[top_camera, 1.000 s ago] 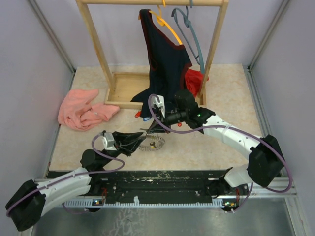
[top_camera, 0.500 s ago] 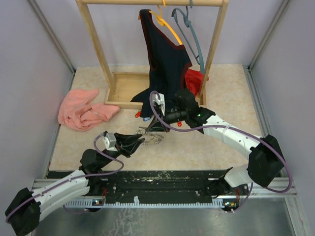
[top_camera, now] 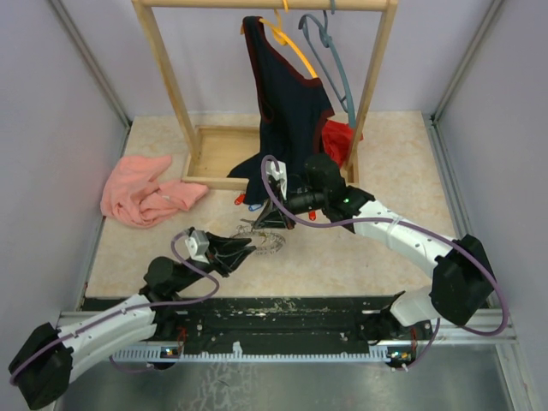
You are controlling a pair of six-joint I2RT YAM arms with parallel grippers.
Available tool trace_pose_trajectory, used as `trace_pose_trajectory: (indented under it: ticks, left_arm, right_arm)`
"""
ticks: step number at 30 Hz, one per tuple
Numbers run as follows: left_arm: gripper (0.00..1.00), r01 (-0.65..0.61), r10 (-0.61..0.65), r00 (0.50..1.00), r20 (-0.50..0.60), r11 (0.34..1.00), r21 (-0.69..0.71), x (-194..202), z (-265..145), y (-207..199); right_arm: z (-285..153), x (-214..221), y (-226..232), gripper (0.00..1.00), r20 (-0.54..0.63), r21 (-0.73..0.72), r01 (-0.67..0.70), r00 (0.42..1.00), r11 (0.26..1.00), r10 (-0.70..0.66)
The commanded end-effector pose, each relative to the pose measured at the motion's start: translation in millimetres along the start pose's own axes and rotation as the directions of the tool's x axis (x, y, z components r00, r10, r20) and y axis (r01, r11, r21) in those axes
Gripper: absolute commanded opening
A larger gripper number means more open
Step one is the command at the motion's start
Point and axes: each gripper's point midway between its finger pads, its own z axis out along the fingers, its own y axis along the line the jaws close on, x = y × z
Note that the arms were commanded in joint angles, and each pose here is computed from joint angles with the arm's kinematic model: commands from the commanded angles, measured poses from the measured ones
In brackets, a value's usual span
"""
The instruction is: Remove the keys from the keyring
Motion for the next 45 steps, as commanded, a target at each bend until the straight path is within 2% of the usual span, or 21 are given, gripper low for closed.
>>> trace_pose_trajectory:
  ticks: [1, 18, 28, 45]
  left_arm:
    - [0.34, 0.014, -0.014, 1.0, 0.005, 1.0, 0.012, -2, 3, -3]
    - [0.37, -0.059, 0.063, 0.991, 0.114, 0.998, -0.034, -26, 9, 7]
    - [0.32, -0.057, 0.074, 0.985, 0.159, 0.992, -0.108, -35, 8, 19]
    - [0.28, -0.047, 0.06, 0.986, 0.154, 0.995, -0.09, -34, 17, 15]
  right_arm:
    - [-6, -30, 1, 0.0, 0.075, 0.007, 0.074, 0.994, 0.997, -0.075]
    - [-3, -25, -2, 0.0, 0.082, 0.006, 0.031, 0.996, 0.999, -0.032]
    - [-1, -23, -4, 0.0, 0.088, 0.011, 0.006, 0.996, 1.0, -0.007]
    - [3, -21, -9, 0.0, 0.105, 0.044, -0.046, 0.994, 0.998, 0.041]
